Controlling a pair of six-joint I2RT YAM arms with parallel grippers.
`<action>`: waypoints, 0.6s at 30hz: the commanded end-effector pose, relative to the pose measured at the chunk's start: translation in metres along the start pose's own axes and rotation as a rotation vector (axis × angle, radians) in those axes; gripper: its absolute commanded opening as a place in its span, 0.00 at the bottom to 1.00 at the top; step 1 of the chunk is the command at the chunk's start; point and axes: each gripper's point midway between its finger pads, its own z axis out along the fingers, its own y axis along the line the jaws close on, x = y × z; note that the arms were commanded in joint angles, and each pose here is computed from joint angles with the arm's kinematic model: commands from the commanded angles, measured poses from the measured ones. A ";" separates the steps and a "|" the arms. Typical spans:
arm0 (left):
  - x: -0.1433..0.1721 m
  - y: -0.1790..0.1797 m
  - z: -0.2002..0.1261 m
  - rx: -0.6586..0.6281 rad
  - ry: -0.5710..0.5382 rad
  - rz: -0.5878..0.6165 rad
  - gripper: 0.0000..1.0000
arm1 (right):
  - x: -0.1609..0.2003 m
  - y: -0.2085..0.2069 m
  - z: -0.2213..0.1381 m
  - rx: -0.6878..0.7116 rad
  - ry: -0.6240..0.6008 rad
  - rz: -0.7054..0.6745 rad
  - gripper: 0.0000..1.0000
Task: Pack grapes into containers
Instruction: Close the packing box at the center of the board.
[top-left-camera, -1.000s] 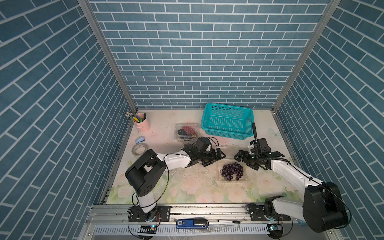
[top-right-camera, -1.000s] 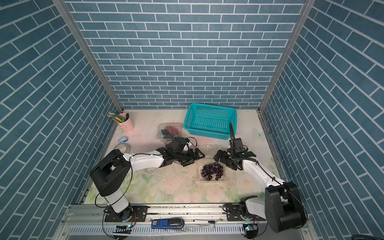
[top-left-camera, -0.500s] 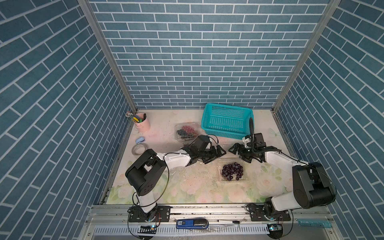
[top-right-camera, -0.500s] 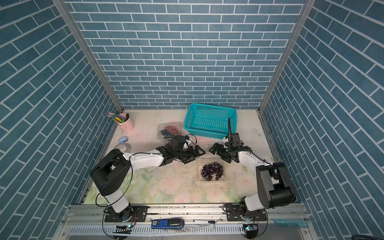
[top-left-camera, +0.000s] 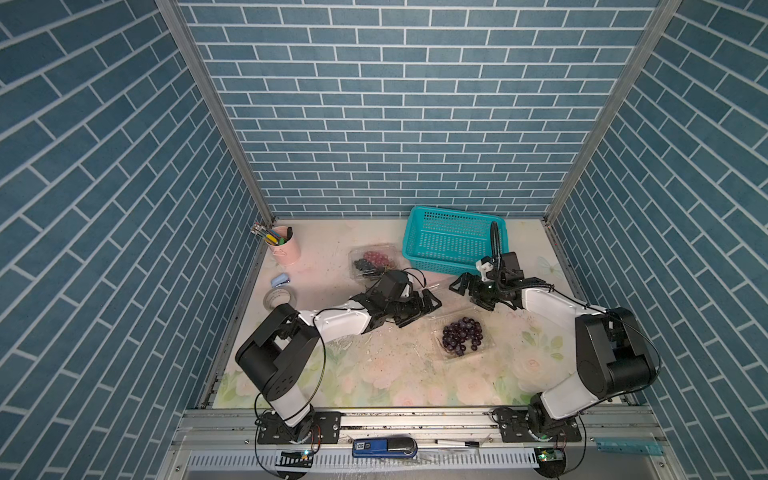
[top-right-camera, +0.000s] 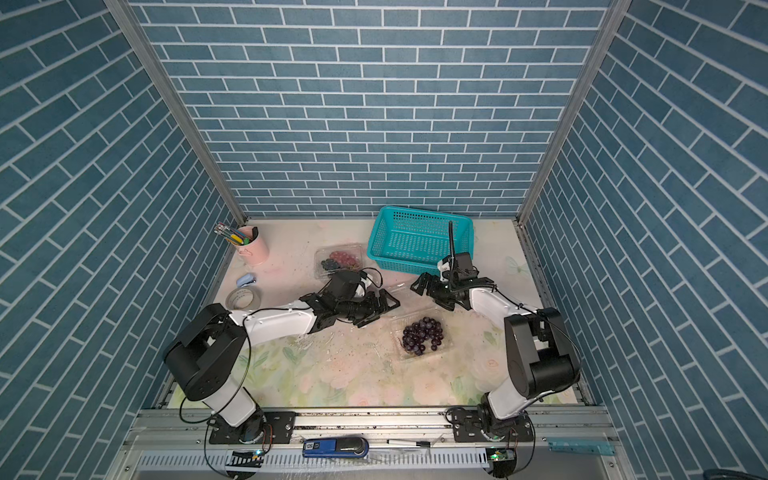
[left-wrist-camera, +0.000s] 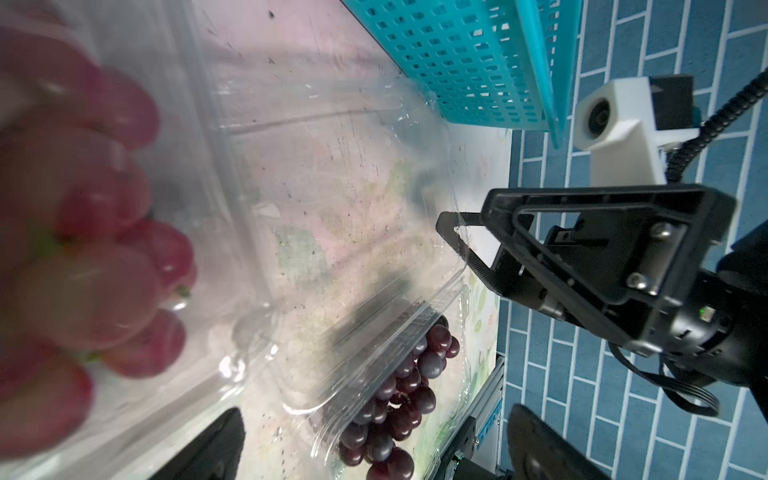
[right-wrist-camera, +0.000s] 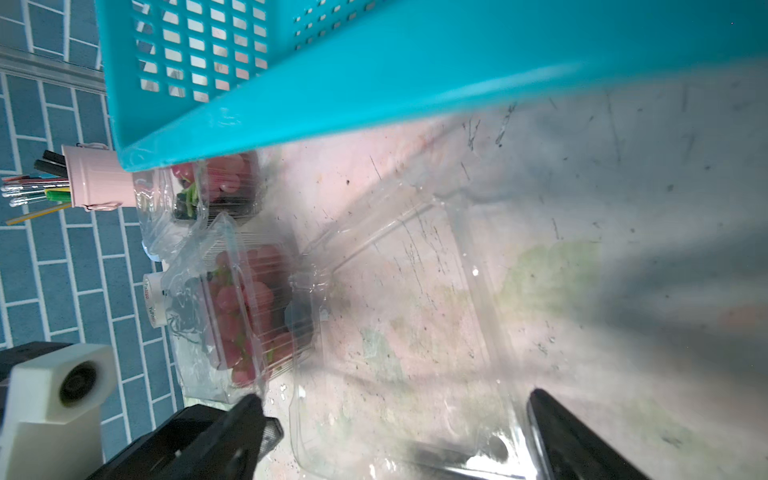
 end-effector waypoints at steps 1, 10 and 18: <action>-0.009 0.018 -0.016 -0.044 -0.033 -0.003 1.00 | 0.004 0.008 0.008 -0.024 0.040 -0.022 0.99; -0.029 0.049 -0.047 -0.088 -0.093 -0.044 1.00 | 0.006 0.031 0.032 -0.027 0.072 -0.060 0.98; -0.037 0.067 -0.080 -0.133 -0.153 -0.055 1.00 | 0.003 0.047 0.052 -0.044 0.098 -0.080 0.99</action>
